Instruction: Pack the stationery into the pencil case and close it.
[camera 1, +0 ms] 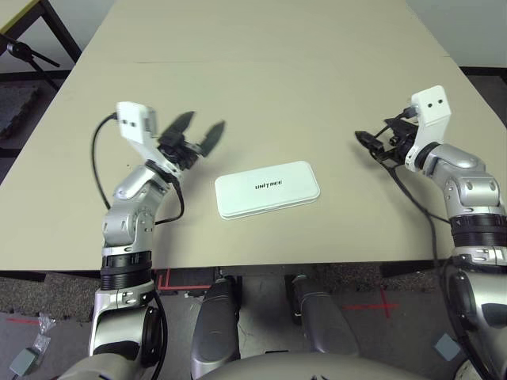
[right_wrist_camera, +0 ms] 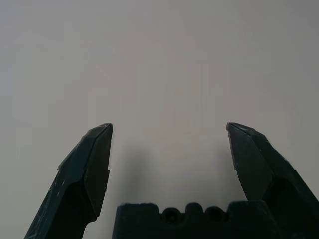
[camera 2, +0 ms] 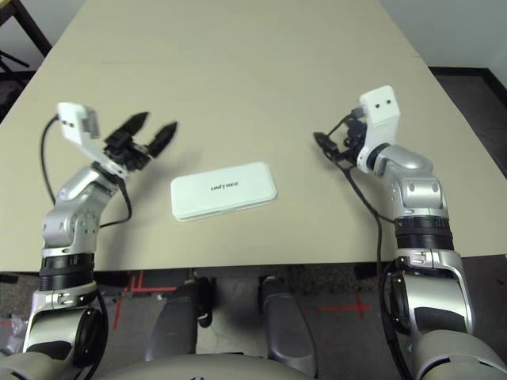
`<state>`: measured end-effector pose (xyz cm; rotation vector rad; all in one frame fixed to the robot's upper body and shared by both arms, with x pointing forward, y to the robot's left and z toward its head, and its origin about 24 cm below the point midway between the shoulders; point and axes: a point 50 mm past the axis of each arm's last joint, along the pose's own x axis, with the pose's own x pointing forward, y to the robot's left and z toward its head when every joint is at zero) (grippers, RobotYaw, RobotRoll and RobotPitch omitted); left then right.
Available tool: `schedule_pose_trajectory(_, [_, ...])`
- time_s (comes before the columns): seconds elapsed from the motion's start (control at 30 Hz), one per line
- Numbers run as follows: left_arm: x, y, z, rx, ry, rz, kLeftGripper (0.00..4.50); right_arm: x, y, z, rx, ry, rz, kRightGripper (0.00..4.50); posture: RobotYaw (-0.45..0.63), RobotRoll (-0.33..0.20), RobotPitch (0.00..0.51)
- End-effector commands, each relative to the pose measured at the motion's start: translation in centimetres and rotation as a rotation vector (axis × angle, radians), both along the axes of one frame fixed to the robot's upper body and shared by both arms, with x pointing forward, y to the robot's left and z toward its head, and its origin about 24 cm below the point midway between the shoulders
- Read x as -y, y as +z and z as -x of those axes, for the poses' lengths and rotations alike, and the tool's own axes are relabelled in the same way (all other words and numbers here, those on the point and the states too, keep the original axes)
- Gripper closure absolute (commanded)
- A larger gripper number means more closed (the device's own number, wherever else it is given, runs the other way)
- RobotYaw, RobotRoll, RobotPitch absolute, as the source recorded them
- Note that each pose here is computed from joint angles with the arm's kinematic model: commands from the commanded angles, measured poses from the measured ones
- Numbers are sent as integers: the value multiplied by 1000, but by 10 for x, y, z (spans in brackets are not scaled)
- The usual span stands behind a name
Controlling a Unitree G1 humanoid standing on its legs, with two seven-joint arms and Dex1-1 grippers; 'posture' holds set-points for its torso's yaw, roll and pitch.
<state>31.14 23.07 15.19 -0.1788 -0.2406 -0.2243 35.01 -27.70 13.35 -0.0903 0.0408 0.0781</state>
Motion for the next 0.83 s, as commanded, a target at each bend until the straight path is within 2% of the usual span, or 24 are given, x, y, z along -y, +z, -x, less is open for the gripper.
schedule_pose_trajectory(0.03, [-17, -10, 2, -15, 122, -4, 40, 14, -7, 2, 71, -139, -47, 0, -23, 0, 230])
schedule_pose_trajectory(0.2, [-35, -14, 0, -8, 242, -53, 40, 29, -12, 3, 139, -301, -165, 0, -19, 0, 230])
schedule_pose_trajectory(0.3, [-44, -15, -3, -2, 312, -62, 40, 33, -11, 4, 173, -343, -176, 0, -24, 0, 229])
schedule_pose_trajectory(0.47, [-55, -16, -5, 10, 381, -86, 40, 34, -7, 4, 216, -359, -167, 0, -36, 0, 226])
schedule_pose_trajectory(0.83, [-56, -16, -8, 31, 385, -123, 40, 25, -3, -3, 252, -328, -171, 0, -38, 0, 195])
